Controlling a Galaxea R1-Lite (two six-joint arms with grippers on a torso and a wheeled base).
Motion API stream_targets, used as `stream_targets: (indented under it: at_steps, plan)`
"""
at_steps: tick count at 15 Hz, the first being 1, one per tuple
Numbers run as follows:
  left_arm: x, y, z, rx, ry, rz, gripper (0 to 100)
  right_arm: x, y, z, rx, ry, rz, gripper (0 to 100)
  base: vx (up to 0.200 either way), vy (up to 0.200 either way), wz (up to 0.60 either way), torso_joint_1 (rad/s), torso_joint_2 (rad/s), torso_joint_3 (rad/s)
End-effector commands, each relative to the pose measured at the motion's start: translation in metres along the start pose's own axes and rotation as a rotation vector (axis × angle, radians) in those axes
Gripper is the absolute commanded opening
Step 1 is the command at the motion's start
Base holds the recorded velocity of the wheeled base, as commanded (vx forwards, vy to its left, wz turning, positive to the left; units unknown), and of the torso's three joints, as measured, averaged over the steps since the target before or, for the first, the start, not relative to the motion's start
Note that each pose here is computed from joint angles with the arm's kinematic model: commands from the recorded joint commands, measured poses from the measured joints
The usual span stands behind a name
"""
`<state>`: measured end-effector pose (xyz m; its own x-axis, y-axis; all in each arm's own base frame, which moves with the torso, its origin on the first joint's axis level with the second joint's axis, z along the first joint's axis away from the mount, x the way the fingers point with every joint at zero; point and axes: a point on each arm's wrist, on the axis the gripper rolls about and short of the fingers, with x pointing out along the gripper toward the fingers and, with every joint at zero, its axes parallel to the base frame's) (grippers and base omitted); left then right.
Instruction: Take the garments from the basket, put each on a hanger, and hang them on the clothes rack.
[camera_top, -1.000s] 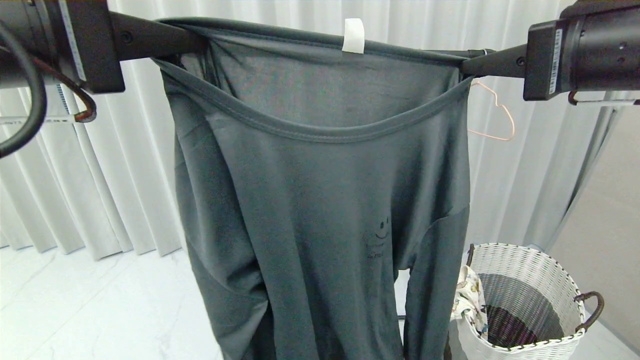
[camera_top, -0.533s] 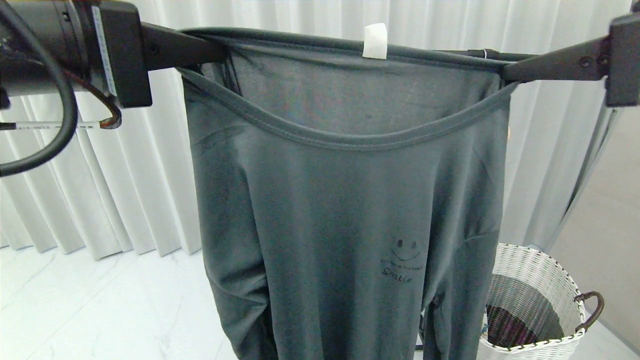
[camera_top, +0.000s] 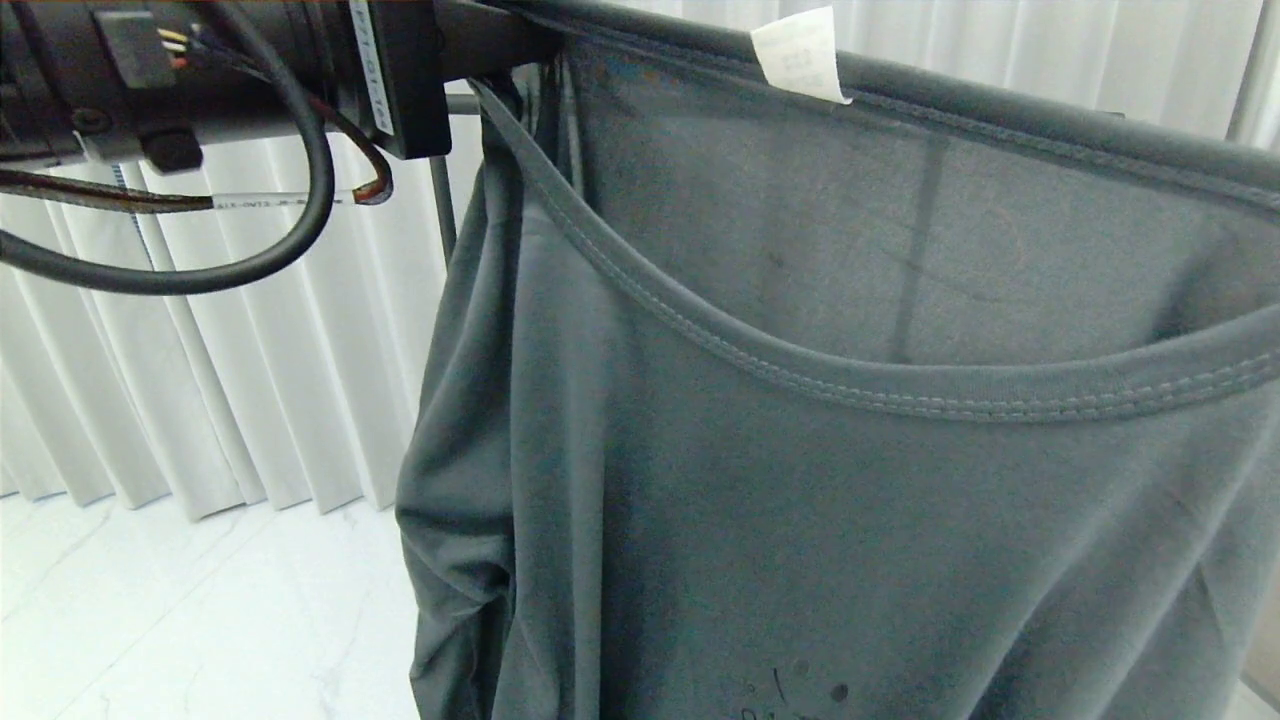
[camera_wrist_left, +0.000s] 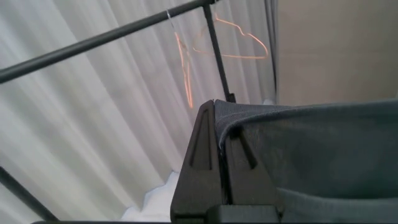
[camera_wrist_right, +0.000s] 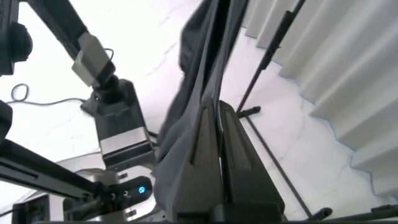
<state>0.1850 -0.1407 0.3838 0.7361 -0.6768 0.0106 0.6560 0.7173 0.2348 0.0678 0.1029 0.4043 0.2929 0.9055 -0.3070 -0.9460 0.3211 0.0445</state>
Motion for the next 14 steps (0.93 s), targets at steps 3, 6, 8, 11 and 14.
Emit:
stream_targets:
  at_steps: [3, 6, 8, 11, 14]
  plan:
    - [0.0, -0.001, -0.001, -0.006, 0.006, 0.0, 0, -0.002, 0.003, 0.0, -0.008, -0.001, 0.01, 0, 0.0, 0.0, 0.0, 0.0, 0.0, 0.0]
    - [-0.047, -0.006, 0.004, -0.164, 0.138, -0.035, 0, 0.001, -0.01, -0.002, 0.011, 0.026, -0.232, 0, 0.0, 0.0, 0.0, 0.0, 0.0, 0.0]
    - [-0.088, -0.018, 0.005, -0.307, 0.254, -0.106, 0, 0.013, -0.02, 0.003, 0.014, 0.014, -0.336, 0, 0.0, 0.0, 0.0, 0.0, 0.0, 0.0]
    - [-0.125, -0.026, 0.014, -0.465, 0.298, -0.215, 0, 0.04, -0.032, 0.017, -0.008, -0.095, -0.346, 0, 0.0, 0.0, 0.0, 0.0, 0.0, 0.0]
    - [-0.155, -0.032, 0.031, -0.617, 0.291, -0.39, 0, 0.075, -0.04, 0.033, -0.045, -0.223, -0.315, 0, 0.0, 0.0, 0.0, 0.0, 0.0, 0.0]
